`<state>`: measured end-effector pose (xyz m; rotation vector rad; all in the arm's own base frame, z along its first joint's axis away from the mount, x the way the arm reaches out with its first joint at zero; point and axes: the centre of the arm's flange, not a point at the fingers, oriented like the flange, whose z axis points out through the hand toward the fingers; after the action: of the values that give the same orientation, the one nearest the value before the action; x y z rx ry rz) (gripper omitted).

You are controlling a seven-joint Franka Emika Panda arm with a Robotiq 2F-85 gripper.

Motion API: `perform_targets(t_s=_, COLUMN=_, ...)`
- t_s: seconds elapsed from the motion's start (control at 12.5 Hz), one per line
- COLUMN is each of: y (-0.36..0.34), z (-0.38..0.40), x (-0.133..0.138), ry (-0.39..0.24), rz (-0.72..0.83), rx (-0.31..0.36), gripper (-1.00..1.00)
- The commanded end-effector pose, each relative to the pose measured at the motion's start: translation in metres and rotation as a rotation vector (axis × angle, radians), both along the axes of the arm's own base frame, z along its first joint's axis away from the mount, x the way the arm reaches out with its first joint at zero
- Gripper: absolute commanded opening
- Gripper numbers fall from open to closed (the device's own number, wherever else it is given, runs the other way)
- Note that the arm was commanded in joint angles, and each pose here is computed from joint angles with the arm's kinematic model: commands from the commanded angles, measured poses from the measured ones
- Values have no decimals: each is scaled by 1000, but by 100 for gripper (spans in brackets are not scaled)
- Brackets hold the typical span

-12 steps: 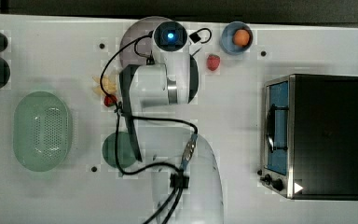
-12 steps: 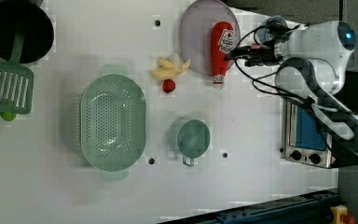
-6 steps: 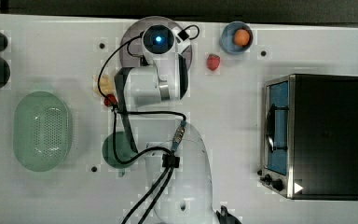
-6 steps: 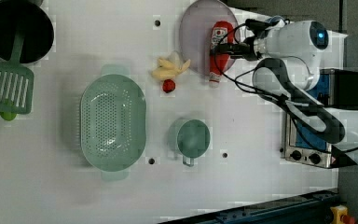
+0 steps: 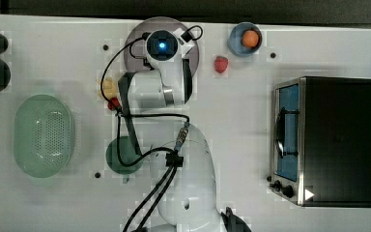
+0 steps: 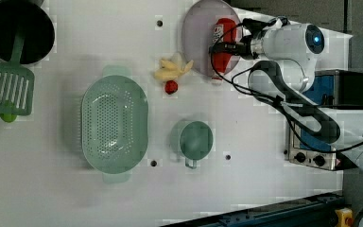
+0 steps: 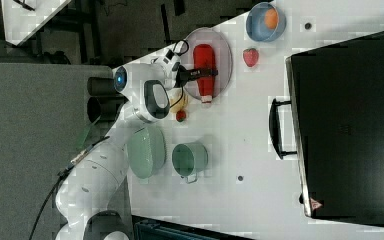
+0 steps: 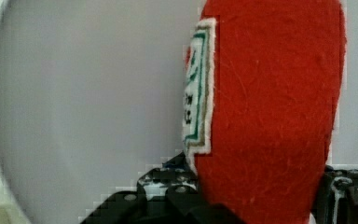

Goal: Pick ketchup from plate and place it on table.

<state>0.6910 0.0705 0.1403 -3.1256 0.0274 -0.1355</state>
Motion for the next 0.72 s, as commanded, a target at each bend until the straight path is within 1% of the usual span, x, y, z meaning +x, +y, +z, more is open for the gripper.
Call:
perform_targets(t_s=0.08, y=-4, z=40, x=16, ry=-66, rz=6, rx=1, gripper=20)
perform_targets(t_s=0.24, y=-6, z=87, x=23, ry=-115, rz=-26, rx=1, gripper=20)
perform_targets(t_s=0.32, y=-9, z=114, x=22, ry=-116, rz=-43, rx=-5, gripper=20)
perform_targets(t_s=0.4, y=-12, z=140, x=19, ry=-95, rz=-68, rx=-16, gripper=20)
perform_targets(t_s=0.48, y=-17, z=167, x=13, ry=-60, rz=-100, rx=-29, gripper=20)
perform_targets(t_s=0.72, y=-33, z=232, x=-15, ry=77, rz=-153, rx=-81, gripper=20)
